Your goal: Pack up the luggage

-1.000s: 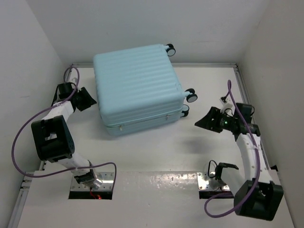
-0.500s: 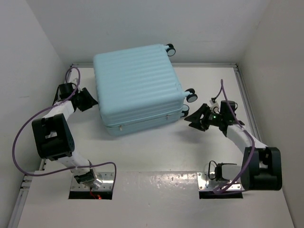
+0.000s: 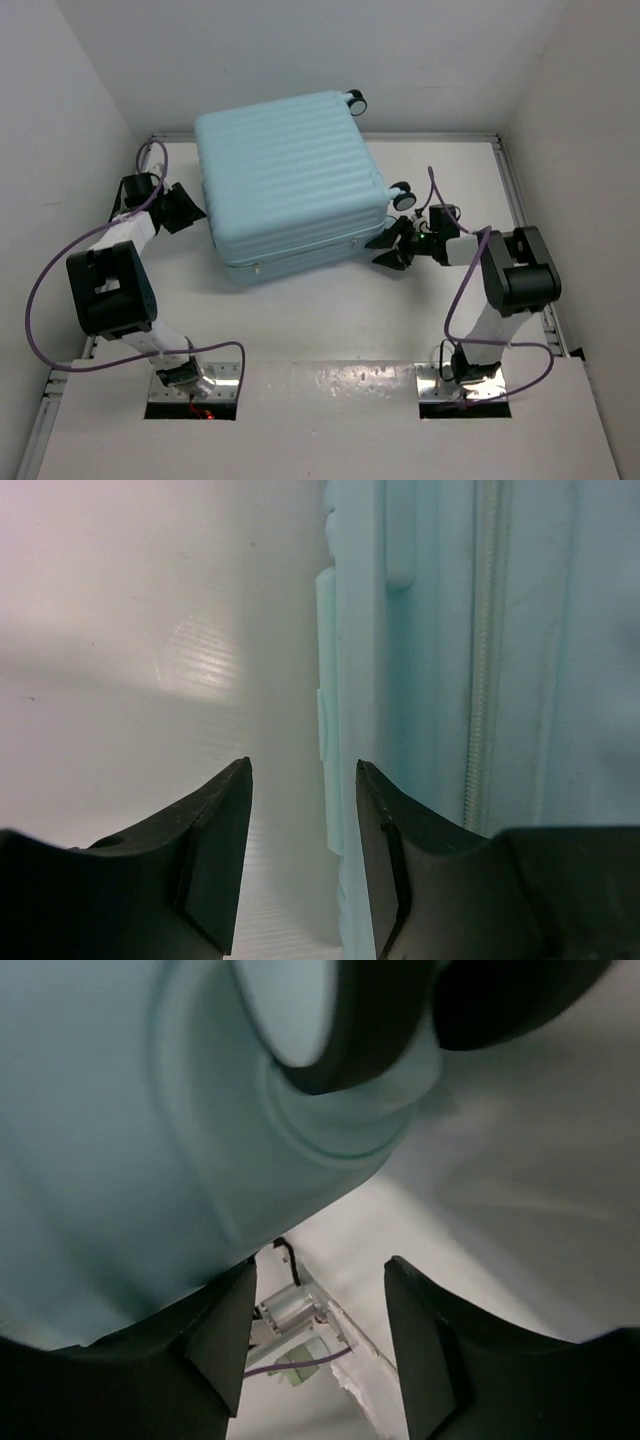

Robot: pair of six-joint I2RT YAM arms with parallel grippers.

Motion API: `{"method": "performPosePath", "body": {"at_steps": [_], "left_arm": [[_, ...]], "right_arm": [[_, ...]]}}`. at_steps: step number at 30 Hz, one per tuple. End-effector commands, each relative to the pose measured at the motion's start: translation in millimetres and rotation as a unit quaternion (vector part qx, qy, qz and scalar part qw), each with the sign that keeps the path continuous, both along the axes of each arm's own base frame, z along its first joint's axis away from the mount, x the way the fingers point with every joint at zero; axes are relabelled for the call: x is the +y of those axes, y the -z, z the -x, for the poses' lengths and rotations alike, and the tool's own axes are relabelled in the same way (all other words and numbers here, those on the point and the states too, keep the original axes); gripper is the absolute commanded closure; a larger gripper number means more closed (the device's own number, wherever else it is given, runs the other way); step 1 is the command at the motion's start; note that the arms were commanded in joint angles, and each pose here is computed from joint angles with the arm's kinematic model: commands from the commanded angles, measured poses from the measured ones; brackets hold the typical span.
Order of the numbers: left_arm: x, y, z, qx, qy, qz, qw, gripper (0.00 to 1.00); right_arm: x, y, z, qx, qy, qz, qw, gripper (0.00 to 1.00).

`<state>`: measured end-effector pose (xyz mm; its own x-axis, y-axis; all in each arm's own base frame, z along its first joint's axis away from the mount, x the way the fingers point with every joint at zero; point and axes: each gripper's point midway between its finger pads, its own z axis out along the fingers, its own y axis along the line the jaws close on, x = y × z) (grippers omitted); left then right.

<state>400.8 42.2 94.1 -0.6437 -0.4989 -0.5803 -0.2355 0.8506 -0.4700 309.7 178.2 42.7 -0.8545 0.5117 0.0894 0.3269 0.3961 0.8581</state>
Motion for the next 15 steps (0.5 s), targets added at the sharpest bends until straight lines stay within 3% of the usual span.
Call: {"method": "performPosePath", "body": {"at_steps": [1, 8, 15], "left_arm": [[-10, -47, -16, -0.064, 0.019, 0.006, 0.998, 0.51], [-10, -42, -20, -0.057, 0.014, 0.005, 0.998, 0.51], [-9, -34, -31, -0.045, 0.004, -0.004, 0.999, 0.51]], "right_arm": [[7, -37, -74, -0.110, 0.043, -0.007, 0.993, 0.46], [33, -46, -107, -0.134, 0.035, -0.026, 0.990, 0.46], [47, -49, -114, -0.140, 0.015, -0.033, 0.989, 0.46]]}}
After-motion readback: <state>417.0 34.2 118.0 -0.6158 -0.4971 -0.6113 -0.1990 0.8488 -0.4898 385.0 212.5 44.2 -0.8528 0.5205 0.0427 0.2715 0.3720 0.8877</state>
